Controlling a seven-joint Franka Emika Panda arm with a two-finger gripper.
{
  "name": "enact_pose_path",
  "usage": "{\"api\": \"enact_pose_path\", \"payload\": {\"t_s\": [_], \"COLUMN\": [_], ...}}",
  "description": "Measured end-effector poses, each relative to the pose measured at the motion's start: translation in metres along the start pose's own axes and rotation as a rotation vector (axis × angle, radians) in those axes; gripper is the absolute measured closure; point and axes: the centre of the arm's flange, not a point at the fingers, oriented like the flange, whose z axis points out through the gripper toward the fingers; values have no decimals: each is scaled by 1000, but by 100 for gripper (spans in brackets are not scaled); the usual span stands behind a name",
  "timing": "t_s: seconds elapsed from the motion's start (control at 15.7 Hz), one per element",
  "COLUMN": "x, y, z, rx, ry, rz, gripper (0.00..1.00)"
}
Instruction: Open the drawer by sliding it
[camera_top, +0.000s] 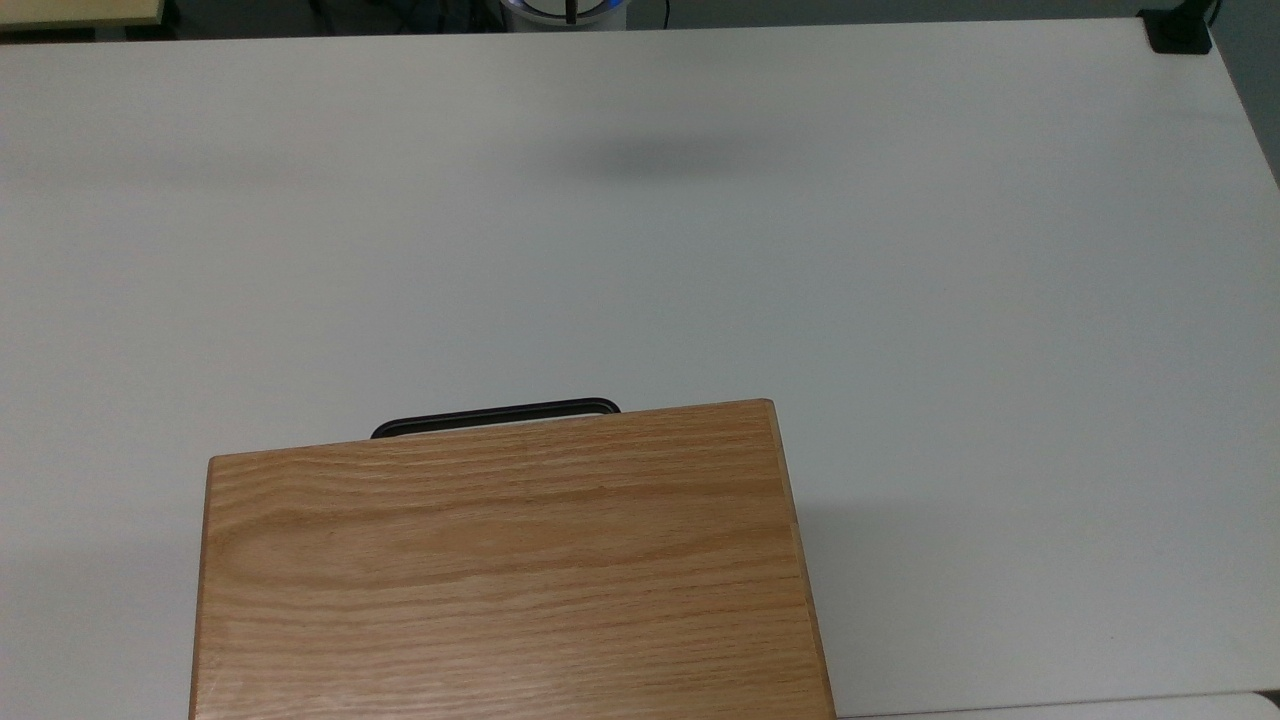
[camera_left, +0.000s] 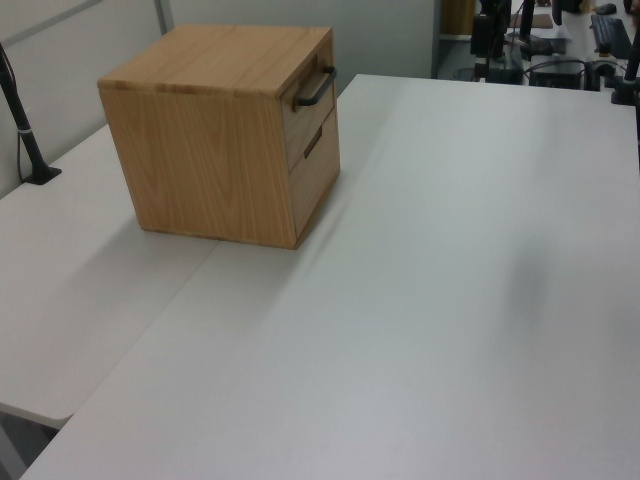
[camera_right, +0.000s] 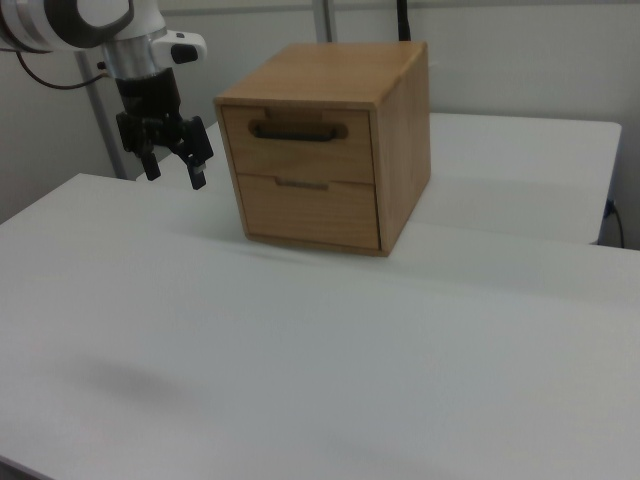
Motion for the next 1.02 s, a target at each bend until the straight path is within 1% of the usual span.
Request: {"api": "enact_pose_path", "payload": {"t_s": [1.02], "x": [1], "y": [0], "z": [5], "rx": [0], "ry": [-14], "rz": [-4], "gripper": [0]}}
